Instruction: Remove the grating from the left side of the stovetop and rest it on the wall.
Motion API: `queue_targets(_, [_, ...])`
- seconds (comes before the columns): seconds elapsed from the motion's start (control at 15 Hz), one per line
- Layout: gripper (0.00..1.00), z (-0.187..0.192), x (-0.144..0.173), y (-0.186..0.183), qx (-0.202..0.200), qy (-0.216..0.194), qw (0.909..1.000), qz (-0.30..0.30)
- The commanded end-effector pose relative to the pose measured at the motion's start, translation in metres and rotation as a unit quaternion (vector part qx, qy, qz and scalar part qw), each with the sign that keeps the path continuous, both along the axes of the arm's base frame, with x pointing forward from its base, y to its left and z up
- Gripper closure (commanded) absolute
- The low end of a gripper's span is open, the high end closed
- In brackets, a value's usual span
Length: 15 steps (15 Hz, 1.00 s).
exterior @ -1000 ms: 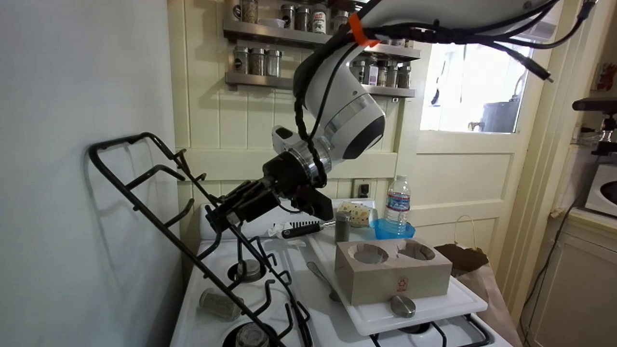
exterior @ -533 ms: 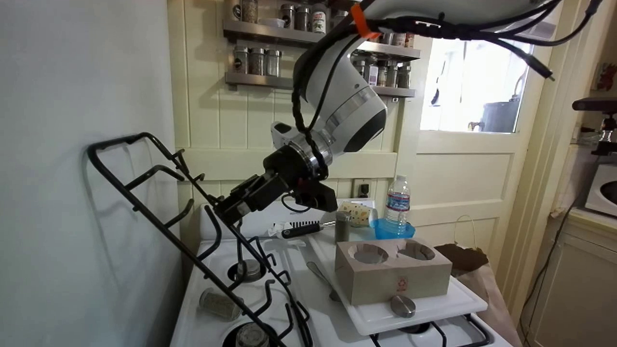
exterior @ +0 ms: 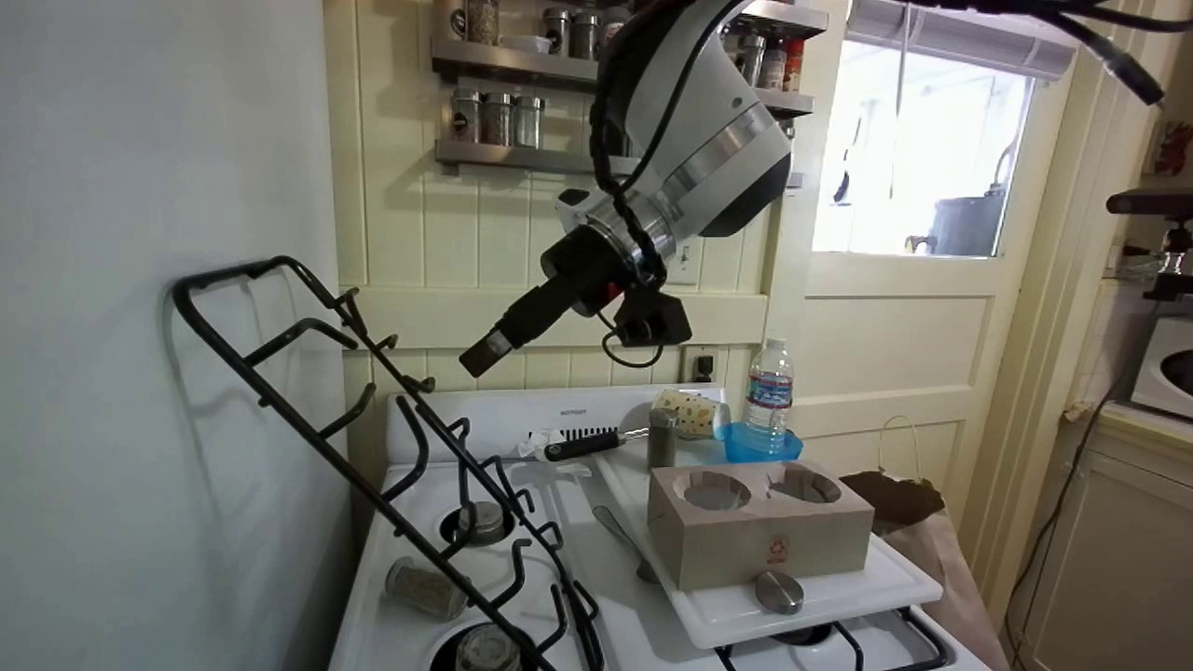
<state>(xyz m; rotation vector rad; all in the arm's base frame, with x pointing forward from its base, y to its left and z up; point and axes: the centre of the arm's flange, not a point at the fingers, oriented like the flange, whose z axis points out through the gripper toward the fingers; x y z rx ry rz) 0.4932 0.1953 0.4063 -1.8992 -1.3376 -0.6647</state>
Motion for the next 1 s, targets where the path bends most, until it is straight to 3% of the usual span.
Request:
queue_targets(0.0, [0.0, 0.014, -0.016, -0.016, -0.073, 0.009, 0.9963, -0.043])
queue_targets(0.13, [0.0, 0.017, -0.019, -0.025, -0.107, -0.005, 0.992, -0.067])
queue_targets(0.47, [0.0, 0.018, -0.021, -0.033, -0.146, -0.017, 0.9836, -0.104])
queue_targets(0.53, [0.0, 0.016, -0.009, -0.032, -0.124, -0.017, 0.9883, -0.088])
queue_targets(0.93, [0.0, 0.016, -0.01, -0.033, -0.131, -0.016, 0.9866, -0.095])
